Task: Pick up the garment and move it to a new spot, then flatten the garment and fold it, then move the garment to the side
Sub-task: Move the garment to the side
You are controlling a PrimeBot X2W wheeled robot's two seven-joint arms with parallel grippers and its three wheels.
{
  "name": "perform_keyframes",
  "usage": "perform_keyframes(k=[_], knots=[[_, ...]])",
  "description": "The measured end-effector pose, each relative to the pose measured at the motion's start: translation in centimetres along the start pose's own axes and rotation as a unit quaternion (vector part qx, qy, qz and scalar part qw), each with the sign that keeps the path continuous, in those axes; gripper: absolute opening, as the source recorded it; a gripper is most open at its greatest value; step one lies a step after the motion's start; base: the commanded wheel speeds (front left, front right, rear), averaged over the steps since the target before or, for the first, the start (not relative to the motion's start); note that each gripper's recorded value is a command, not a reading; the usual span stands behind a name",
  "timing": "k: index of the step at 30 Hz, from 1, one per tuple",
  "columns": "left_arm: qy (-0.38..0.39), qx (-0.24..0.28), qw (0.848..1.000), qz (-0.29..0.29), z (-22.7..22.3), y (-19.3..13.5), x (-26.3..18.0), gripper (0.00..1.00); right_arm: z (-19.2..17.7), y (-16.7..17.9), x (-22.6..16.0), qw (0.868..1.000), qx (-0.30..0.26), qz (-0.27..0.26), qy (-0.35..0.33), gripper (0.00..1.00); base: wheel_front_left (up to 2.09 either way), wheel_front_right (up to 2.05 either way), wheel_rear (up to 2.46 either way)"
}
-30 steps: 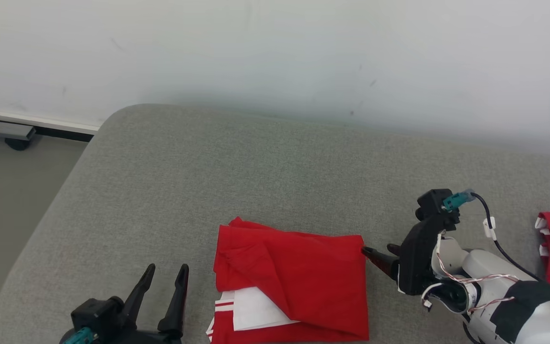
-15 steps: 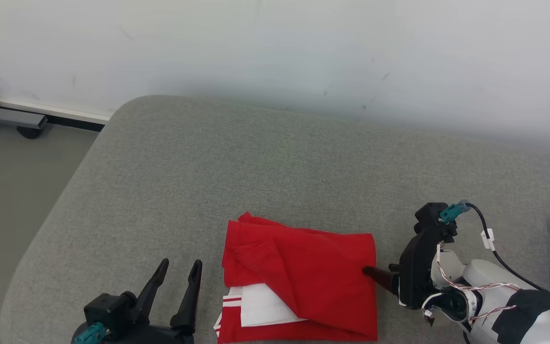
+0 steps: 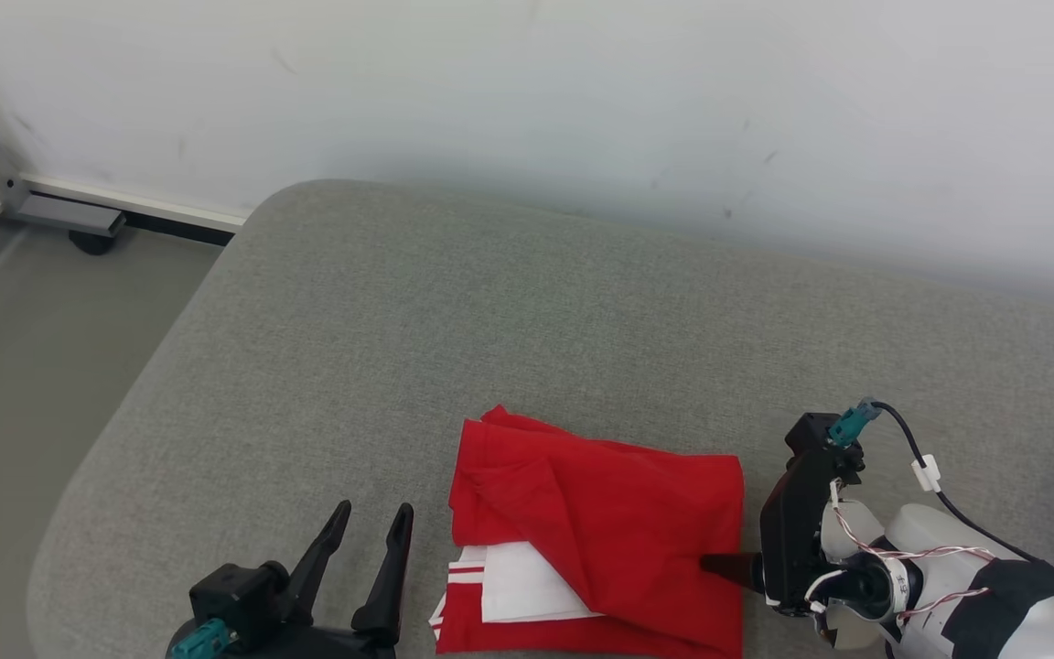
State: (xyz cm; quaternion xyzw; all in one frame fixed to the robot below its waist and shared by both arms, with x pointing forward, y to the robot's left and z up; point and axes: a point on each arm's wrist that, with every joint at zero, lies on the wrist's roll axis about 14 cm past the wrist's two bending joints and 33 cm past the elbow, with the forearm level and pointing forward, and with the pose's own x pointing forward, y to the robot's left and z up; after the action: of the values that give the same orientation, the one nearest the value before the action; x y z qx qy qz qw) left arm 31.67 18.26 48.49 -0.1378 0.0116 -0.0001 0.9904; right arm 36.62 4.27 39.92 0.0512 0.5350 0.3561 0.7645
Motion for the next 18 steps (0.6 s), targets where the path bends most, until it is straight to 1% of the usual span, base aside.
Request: perform_keyframes(k=[6,7,8,9,10,14,18], knots=[[0.003,-0.005,1.000,0.010,-0.3,0.3,-0.2,1.00,-0.4,0.5,0.6,1.000,0.002,0.006,0.021,1.00,0.00,0.00,0.00],[0.004,-0.006,1.000,0.011,-0.4,0.4,-0.2,1.00,-0.4,0.5,0.7,1.000,0.003,0.006,0.026,0.81,0.00,0.00,0.00],[0.005,-0.006,1.000,0.013,-0.4,0.6,-0.3,1.00,-0.5,0.5,0.8,1.000,0.002,0.006,0.030,0.48,0.00,0.00,0.00],[0.005,-0.006,1.000,0.016,-0.4,0.8,-0.3,1.00,-0.5,0.5,0.8,0.999,0.003,0.006,0.033,0.18,0.00,0.00,0.00],[0.005,-0.006,1.000,0.019,-0.4,0.9,-0.3,1.00,-0.5,0.6,0.9,0.999,0.006,0.007,0.035,0.00,0.00,0.00,0.00],[0.007,-0.007,1.000,0.025,-0.5,1.3,-0.4,1.00,-0.4,1.0,1.0,0.999,0.022,0.015,0.038,0.00,0.00,0.00,0.00],[0.007,-0.006,1.000,0.030,-0.5,1.7,-0.3,1.00,0.2,1.0,0.7,0.999,0.021,0.015,0.029,0.00,0.00,0.00,0.00]])
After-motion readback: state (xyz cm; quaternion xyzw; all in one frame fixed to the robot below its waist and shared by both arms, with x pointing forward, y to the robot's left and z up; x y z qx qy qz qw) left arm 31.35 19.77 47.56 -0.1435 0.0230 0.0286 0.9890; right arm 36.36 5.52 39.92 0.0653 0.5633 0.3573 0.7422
